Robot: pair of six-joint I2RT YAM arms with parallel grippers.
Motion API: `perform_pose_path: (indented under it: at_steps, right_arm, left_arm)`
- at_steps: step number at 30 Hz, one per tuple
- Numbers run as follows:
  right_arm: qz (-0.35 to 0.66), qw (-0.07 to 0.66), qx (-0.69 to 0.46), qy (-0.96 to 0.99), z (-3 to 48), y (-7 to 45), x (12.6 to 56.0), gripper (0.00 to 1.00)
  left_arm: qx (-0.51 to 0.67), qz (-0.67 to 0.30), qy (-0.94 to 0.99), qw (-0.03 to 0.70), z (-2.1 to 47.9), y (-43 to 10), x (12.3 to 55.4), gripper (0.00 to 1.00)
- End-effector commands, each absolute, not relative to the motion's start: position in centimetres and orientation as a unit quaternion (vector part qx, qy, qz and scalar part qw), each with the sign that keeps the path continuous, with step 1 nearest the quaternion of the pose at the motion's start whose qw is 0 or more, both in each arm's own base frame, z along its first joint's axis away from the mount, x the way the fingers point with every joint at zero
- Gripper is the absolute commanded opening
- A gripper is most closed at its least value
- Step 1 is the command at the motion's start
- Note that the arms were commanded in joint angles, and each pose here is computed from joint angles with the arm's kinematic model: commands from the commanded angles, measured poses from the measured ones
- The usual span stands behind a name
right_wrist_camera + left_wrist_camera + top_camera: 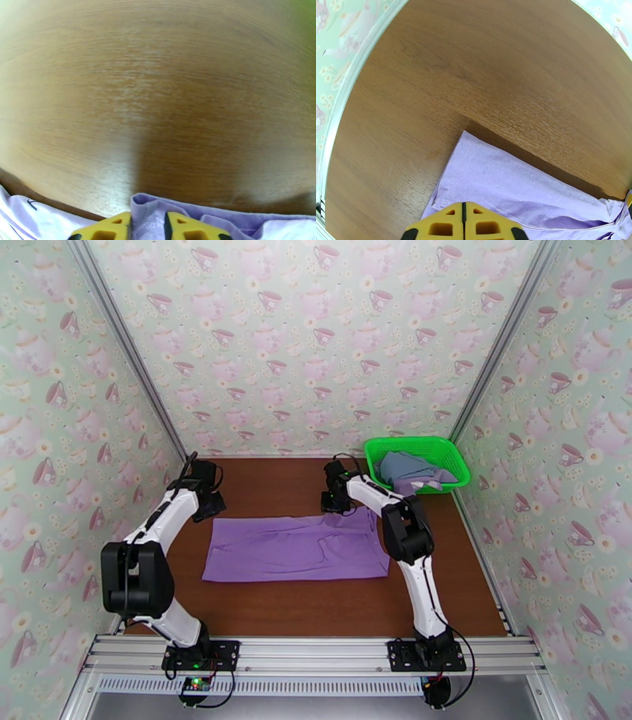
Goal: Fold and stack the mixed laundry pile
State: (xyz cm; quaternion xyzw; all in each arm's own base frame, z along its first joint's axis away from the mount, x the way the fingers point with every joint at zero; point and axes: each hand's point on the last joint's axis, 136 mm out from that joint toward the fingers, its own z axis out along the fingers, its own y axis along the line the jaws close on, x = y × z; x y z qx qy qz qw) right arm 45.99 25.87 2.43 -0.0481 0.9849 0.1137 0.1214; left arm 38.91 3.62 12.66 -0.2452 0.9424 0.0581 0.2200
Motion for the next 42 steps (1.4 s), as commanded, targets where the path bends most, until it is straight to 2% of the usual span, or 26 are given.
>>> perform_pose_path:
  at_steps: [1, 6, 10, 16, 21, 28, 29, 32, 33, 35, 42]
  right_arm:
    - [0.078, 0.090, -0.037, 0.992, -0.9, 25.0, 45.0, 0.19]
    - [0.081, 0.095, -0.033, 0.992, -0.7, 25.1, 44.9, 0.00]
    - [0.080, 0.123, -0.037, 0.988, 1.7, 25.0, 45.3, 0.00]
    - [0.063, 0.195, -0.044, 0.978, 7.9, 24.4, 44.4, 0.00]
    - [0.038, 0.205, -0.041, 0.977, 8.7, 24.0, 39.9, 0.00]
    - [0.010, 0.179, -0.030, 0.983, 4.5, 25.0, 30.1, 0.00]
    - [0.002, 0.178, -0.029, 0.984, 4.0, 25.1, 28.7, 0.02]
    - [-0.023, 0.184, -0.031, 0.982, 3.5, 25.0, 26.2, 0.32]
    - [-0.029, 0.187, -0.033, 0.981, 3.6, 24.8, 26.0, 0.36]
    - [-0.040, 0.200, -0.033, 0.978, 4.8, 24.4, 26.1, 0.41]
    - [-0.060, 0.261, -0.063, 0.961, 12.5, 23.9, 28.6, 0.45]
  left_arm:
    - [-0.236, 0.062, 0.945, 0.217, 12.1, 3.5, 39.3, 0.06]
    - [-0.235, 0.059, 0.946, 0.216, 11.9, 3.5, 39.3, 0.06]
    - [-0.235, 0.057, 0.945, 0.219, 12.2, 3.4, 39.3, 0.06]
    - [-0.230, 0.048, 0.945, 0.226, 12.6, 3.1, 39.1, 0.06]
    - [-0.225, 0.037, 0.946, 0.231, 12.7, 2.7, 38.9, 0.06]
    - [-0.217, 0.029, 0.946, 0.237, 12.6, 2.3, 38.1, 0.06]
    - [-0.216, 0.030, 0.946, 0.238, 12.6, 2.3, 38.0, 0.06]
    - [-0.213, 0.033, 0.947, 0.238, 12.5, 2.4, 37.8, 0.06]
    - [-0.214, 0.035, 0.947, 0.238, 12.6, 2.5, 37.8, 0.06]
    - [-0.212, 0.038, 0.947, 0.240, 12.7, 2.6, 37.9, 0.06]
    - [-0.212, 0.043, 0.946, 0.241, 12.7, 2.7, 38.4, 0.06]
